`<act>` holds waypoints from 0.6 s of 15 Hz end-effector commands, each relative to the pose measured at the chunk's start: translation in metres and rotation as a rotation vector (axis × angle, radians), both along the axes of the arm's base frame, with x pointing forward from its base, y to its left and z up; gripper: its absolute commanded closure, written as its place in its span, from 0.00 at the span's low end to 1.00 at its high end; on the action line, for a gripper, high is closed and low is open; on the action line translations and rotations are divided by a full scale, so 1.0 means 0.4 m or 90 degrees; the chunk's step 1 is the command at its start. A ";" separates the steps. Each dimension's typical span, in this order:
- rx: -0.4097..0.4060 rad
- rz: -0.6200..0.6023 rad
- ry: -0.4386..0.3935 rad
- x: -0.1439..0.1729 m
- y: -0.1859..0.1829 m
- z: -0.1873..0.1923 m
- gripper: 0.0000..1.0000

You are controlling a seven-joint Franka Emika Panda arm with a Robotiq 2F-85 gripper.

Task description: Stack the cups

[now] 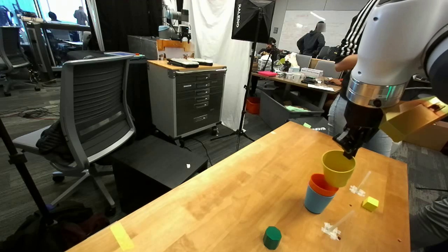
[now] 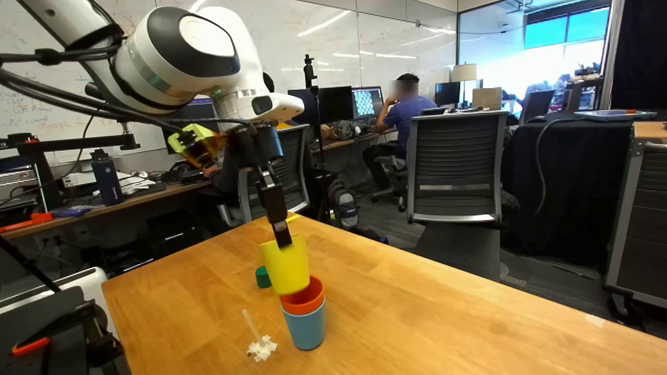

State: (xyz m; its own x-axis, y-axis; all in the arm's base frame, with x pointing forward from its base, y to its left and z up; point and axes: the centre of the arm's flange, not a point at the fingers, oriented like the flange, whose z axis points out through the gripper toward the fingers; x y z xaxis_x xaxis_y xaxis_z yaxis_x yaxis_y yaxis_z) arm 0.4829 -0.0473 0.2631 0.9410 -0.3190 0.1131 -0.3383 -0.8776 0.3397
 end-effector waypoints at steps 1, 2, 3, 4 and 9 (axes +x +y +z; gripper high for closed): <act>-0.009 0.003 -0.014 0.008 -0.004 -0.006 0.99; -0.008 0.006 -0.013 0.010 -0.004 -0.008 0.99; -0.010 0.009 -0.014 0.015 -0.003 -0.009 0.99; -0.010 0.010 -0.015 0.019 -0.002 -0.009 0.99; -0.008 0.015 -0.022 0.045 0.009 -0.008 0.99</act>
State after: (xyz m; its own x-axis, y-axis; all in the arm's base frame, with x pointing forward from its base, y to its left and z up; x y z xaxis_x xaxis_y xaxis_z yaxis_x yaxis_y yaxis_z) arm 0.4887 -0.0469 0.2591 0.9439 -0.3074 0.1205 -0.3302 -0.8815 0.3376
